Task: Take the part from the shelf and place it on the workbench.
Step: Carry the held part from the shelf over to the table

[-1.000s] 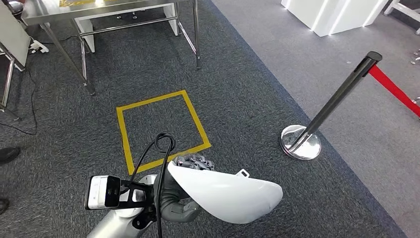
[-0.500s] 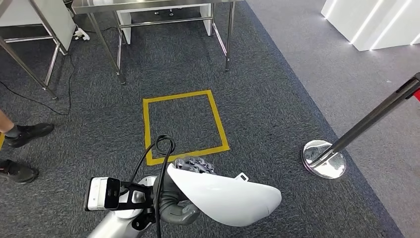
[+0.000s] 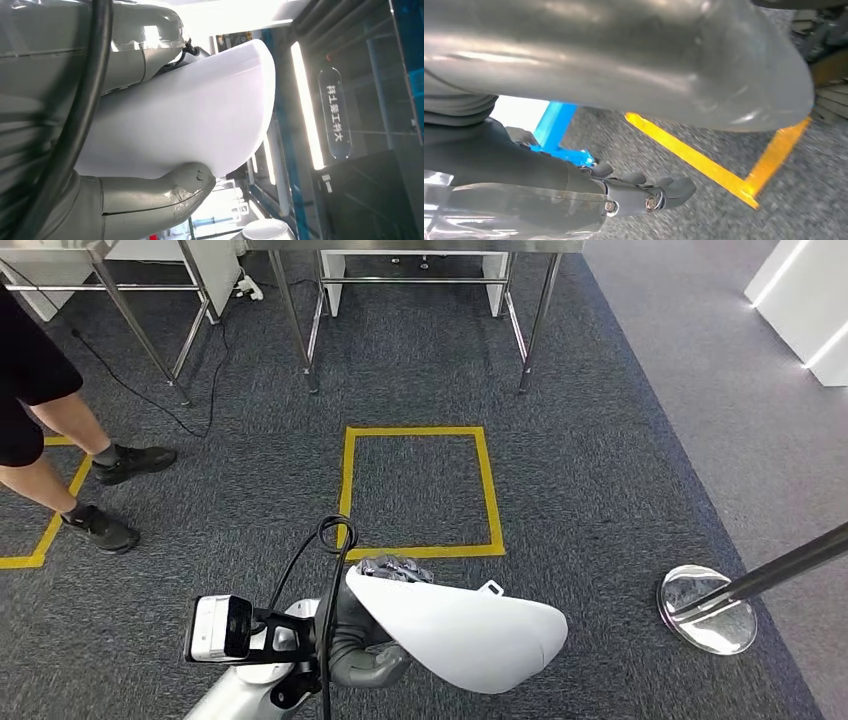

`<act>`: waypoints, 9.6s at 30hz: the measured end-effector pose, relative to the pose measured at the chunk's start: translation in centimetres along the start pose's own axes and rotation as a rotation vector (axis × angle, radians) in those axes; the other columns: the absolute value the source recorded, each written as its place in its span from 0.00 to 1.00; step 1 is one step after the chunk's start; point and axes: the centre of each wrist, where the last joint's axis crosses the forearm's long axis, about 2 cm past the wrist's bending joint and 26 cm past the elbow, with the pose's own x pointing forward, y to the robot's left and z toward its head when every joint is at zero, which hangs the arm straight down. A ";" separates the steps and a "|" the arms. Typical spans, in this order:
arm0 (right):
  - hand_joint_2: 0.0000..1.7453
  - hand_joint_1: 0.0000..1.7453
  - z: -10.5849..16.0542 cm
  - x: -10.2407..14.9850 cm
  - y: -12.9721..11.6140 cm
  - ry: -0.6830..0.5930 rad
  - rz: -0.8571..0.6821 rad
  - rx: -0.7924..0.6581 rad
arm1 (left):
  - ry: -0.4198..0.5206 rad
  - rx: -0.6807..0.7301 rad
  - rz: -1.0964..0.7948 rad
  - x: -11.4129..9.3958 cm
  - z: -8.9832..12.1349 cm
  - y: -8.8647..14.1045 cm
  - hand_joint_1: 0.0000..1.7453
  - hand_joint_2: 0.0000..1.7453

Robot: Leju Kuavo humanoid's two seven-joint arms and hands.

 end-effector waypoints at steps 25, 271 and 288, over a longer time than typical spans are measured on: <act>0.00 0.00 0.0 0.3 0.4 -0.018 -0.030 -0.033 | -0.004 0.020 0.023 -0.2 0.3 -0.4 1.00 1.00; 0.00 0.00 -0.1 0.6 0.9 -0.001 -0.132 -0.032 | -0.042 0.021 -0.032 0.9 0.6 -1.4 1.00 1.00; 0.00 0.00 -0.1 0.7 1.0 -0.003 -0.132 -0.029 | -0.045 0.020 -0.031 1.0 0.6 -1.4 1.00 1.00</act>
